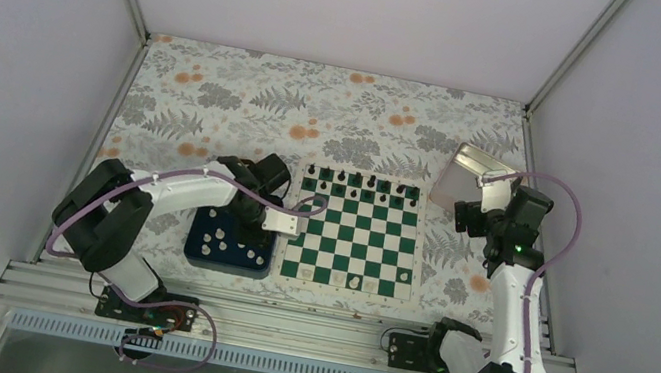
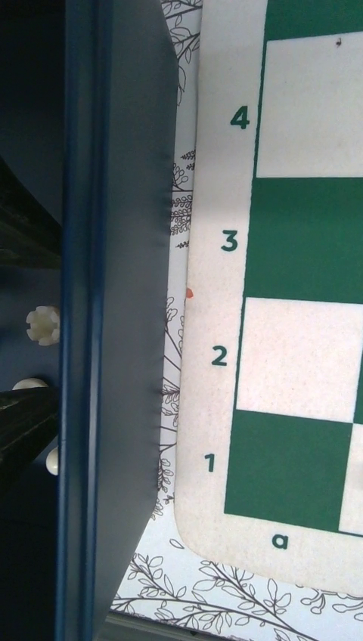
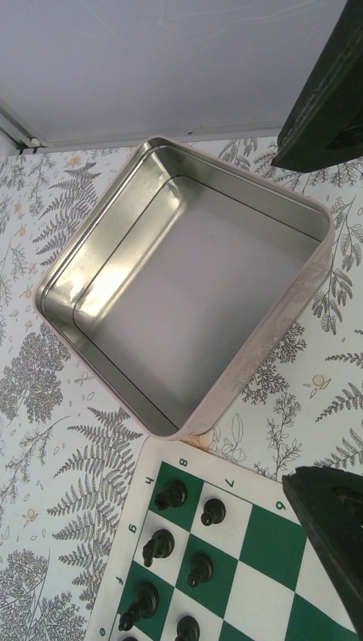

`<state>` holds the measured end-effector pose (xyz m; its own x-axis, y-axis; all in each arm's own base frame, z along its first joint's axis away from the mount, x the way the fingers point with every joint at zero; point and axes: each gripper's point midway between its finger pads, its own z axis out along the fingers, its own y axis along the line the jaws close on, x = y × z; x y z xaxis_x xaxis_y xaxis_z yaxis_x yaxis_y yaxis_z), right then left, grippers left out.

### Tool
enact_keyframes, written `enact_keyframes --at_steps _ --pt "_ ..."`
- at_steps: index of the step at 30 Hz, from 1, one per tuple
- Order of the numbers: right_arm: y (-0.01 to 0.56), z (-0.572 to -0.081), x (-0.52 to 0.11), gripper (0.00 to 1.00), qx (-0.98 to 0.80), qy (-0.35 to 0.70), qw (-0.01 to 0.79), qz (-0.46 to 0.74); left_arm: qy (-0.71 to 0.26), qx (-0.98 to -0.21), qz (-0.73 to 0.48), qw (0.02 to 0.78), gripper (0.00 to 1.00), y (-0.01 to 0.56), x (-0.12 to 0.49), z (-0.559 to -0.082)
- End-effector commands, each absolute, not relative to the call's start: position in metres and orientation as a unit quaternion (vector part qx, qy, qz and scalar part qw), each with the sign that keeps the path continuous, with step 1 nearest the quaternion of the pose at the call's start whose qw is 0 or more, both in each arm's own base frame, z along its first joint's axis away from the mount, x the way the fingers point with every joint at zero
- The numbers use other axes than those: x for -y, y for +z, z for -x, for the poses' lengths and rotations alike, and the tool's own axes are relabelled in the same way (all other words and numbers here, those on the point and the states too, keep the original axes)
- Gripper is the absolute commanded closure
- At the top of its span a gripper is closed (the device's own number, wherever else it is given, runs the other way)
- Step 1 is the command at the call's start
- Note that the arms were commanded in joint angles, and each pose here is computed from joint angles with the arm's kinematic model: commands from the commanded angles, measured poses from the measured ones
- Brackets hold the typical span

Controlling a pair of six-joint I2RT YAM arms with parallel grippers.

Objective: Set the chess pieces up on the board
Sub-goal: Pick up the chess piece from the storage box.

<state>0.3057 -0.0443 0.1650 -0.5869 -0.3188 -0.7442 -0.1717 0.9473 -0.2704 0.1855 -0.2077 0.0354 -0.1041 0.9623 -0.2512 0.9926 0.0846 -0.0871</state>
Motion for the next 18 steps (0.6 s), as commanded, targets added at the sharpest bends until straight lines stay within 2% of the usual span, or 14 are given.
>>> enact_keyframes --at_steps 1,4,7,18 --pt "0.169 -0.306 0.045 0.00 -0.883 -0.083 0.440 0.140 -0.126 -0.733 -0.666 0.062 0.61 0.031 0.211 -0.182" --pt "0.169 -0.306 0.045 0.00 -0.883 -0.083 0.439 0.140 -0.129 -0.732 -0.665 0.064 0.67 0.032 0.212 -0.182" --pt "0.169 -0.306 0.045 0.00 -0.883 -0.083 0.440 0.140 -0.134 -0.730 -0.667 0.064 0.79 0.033 0.214 -0.181" --pt "0.169 -0.306 0.045 0.00 -0.883 -0.083 0.440 0.139 -0.111 -0.731 -0.671 0.054 0.91 0.038 0.205 -0.183"
